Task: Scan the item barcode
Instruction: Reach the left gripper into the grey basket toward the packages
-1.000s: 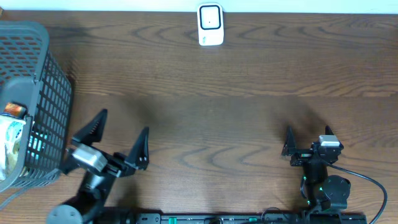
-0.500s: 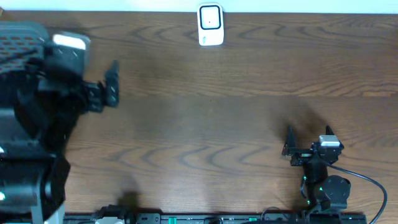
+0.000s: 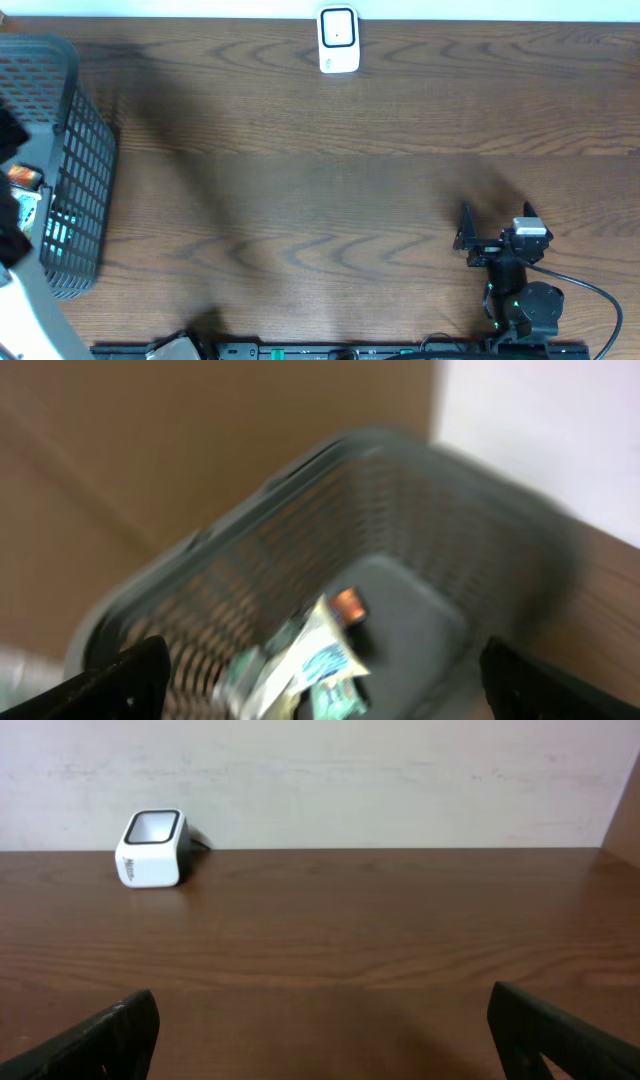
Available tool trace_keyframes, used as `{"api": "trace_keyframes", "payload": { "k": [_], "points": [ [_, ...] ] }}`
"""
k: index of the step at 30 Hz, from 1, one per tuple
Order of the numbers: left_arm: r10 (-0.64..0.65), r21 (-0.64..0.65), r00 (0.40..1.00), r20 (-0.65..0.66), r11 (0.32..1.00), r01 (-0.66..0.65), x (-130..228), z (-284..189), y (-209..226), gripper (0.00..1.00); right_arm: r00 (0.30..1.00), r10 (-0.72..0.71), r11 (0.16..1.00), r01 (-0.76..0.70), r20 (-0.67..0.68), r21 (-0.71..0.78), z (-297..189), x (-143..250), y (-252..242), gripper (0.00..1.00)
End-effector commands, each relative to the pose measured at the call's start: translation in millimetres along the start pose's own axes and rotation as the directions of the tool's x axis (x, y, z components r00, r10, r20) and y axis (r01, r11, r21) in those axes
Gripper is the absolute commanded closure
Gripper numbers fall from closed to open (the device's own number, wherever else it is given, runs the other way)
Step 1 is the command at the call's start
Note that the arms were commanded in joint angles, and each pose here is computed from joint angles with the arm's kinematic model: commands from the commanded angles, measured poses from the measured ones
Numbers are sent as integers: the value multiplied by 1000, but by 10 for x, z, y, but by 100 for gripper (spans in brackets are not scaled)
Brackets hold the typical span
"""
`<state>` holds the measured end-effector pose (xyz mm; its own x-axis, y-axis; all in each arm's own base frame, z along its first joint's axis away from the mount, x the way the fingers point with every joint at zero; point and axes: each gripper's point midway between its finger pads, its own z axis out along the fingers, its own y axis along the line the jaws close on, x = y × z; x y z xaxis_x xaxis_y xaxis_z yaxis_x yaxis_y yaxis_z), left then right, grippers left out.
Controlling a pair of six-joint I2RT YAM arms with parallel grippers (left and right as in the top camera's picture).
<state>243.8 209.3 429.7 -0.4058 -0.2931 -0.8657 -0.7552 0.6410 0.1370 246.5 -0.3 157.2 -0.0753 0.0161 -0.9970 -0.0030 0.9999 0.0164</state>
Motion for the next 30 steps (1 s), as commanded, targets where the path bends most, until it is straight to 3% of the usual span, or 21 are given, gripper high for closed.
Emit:
{"api": "trace_keyframes", "payload": {
  "k": [1,6,10,13,22,30],
  "points": [
    [-141,43,985,-96,988,146,144,270,-47,2,1000,10,1000,-10,0,7,-1,9,-11,1],
    [-144,15,975,-169,989,148,281,469,-53,2,1000,10,1000,-10,0,7,-1,9,-11,1],
    [-283,-191,931,-230,951,242,496,732,303,2,1000,10,1000,-10,0,7,-2,7,-11,1],
    [-408,-312,859,-309,897,314,791,987,497,2,1000,10,1000,-10,0,7,-1,9,-11,1],
    [-432,-423,720,-544,882,209,1505,1570,414,2,1000,10,1000,-10,0,7,-1,9,-11,1],
    [-406,-429,657,-635,893,138,1869,1993,295,2,1000,10,1000,-10,0,7,-2,7,-11,1]
  ]
}}
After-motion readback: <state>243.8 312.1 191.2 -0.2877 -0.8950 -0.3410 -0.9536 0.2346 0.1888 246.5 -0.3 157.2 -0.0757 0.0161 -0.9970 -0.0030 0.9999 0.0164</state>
